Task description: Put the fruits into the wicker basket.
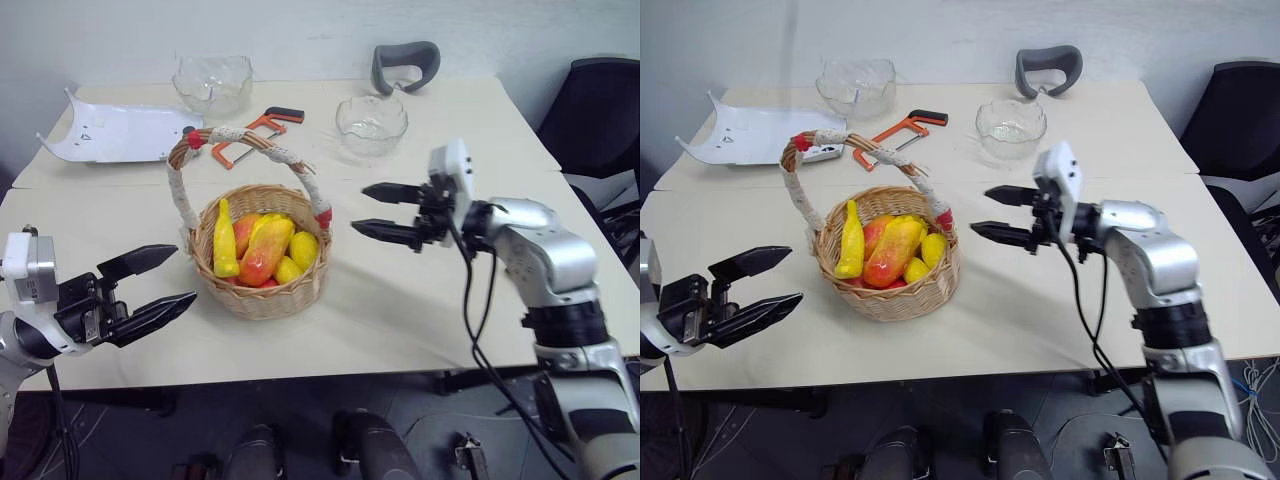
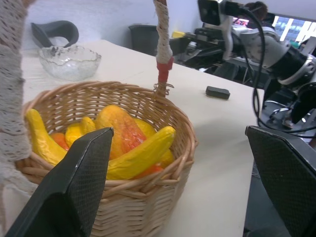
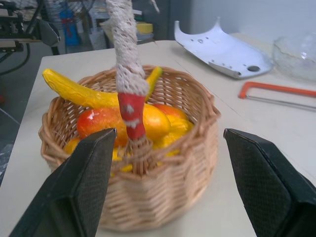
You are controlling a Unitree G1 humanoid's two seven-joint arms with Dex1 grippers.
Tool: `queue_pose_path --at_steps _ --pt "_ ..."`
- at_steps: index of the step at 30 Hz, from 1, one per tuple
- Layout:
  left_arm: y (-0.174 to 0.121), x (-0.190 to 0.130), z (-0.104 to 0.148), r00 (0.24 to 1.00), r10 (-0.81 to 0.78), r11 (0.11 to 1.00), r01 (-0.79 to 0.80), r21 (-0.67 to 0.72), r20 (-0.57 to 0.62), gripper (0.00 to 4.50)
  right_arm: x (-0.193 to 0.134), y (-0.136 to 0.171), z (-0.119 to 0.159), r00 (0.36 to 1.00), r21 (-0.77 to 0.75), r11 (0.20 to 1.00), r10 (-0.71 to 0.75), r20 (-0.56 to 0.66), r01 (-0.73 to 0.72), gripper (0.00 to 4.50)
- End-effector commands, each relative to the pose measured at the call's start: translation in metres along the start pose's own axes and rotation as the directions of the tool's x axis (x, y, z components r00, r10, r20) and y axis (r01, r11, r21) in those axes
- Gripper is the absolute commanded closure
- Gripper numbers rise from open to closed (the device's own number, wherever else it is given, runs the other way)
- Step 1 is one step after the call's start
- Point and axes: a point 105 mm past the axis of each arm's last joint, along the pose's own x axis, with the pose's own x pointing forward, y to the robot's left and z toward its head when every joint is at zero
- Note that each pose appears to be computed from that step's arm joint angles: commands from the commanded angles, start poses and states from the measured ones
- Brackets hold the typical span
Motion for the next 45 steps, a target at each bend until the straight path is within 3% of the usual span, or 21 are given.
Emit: queue_pose_path --at_steps 1,3,10,12,16,21,24,28,32,35,37,39,45 --pt "-0.003 0.002 0.003 1.0 -0.021 0.999 0.022 0.035 -0.022 0.0 0.018 0.006 0.007 0.996 -0.035 0.996 0.087 0.018 -0.086 1.12" --pt "-0.003 0.002 0.003 0.999 -0.022 0.999 0.023 0.036 -0.023 0.0 0.025 0.011 0.006 0.992 -0.028 0.991 0.128 0.015 -0.128 1.52" --pt "-0.001 0.006 0.003 0.999 -0.033 0.999 0.034 0.038 -0.025 0.0 0.035 0.016 0.004 0.987 -0.032 0.987 0.157 0.024 -0.156 3.91" --pt "0.0 0.008 0.003 0.999 -0.042 0.998 0.043 0.038 -0.025 0.0 0.028 0.02 0.005 0.986 -0.019 0.987 0.161 0.036 -0.161 4.37" --pt "0.004 0.012 0.002 0.997 -0.068 0.997 0.069 0.036 -0.027 0.0 0.007 0.027 0.008 0.992 -0.041 0.992 0.123 0.041 -0.121 4.36" --pt "0.007 0.021 0.001 0.994 -0.106 0.994 0.106 0.037 -0.016 0.0 -0.024 0.023 0.027 0.989 -0.04 0.997 -0.065 0.131 0.071 4.36" --pt "0.011 0.028 -0.001 0.991 -0.134 0.991 0.134 0.03 -0.01 0.0 -0.059 0.004 0.04 0.931 -0.052 0.944 -0.311 0.191 0.326 4.36" --pt "0.018 0.038 -0.004 0.985 -0.171 0.985 0.171 0.031 -0.004 0.0 -0.115 -0.018 0.026 0.836 -0.094 0.832 -0.538 0.102 0.547 4.36" --pt "0.022 0.047 -0.006 0.98 -0.201 0.979 0.201 0.043 0.004 0.0 -0.149 -0.041 0.007 0.716 -0.16 0.704 -0.697 0.03 0.692 4.36" --pt "0.023 0.054 -0.008 0.974 -0.226 0.973 0.226 0.05 0.006 0.0 -0.165 -0.056 -0.001 0.619 -0.112 0.611 -0.784 0.048 0.783 4.36" --pt "0.023 0.056 -0.009 0.972 -0.234 0.971 0.233 0.056 0.008 0.0 -0.168 -0.06 -0.009 0.592 -0.09 0.587 -0.805 0.038 0.804 4.36" --pt "0.023 0.057 -0.01 0.971 -0.239 0.969 0.238 0.072 0.002 0.0 -0.16 -0.054 -0.022 0.637 -0.029 0.637 -0.77 -0.017 0.77 3.65" --pt "0.026 0.059 -0.011 0.976 -0.217 0.967 0.217 0.13 -0.015 0.0 -0.164 -0.047 -0.019 0.636 -0.07 0.634 -0.772 0.004 0.77 1.74"
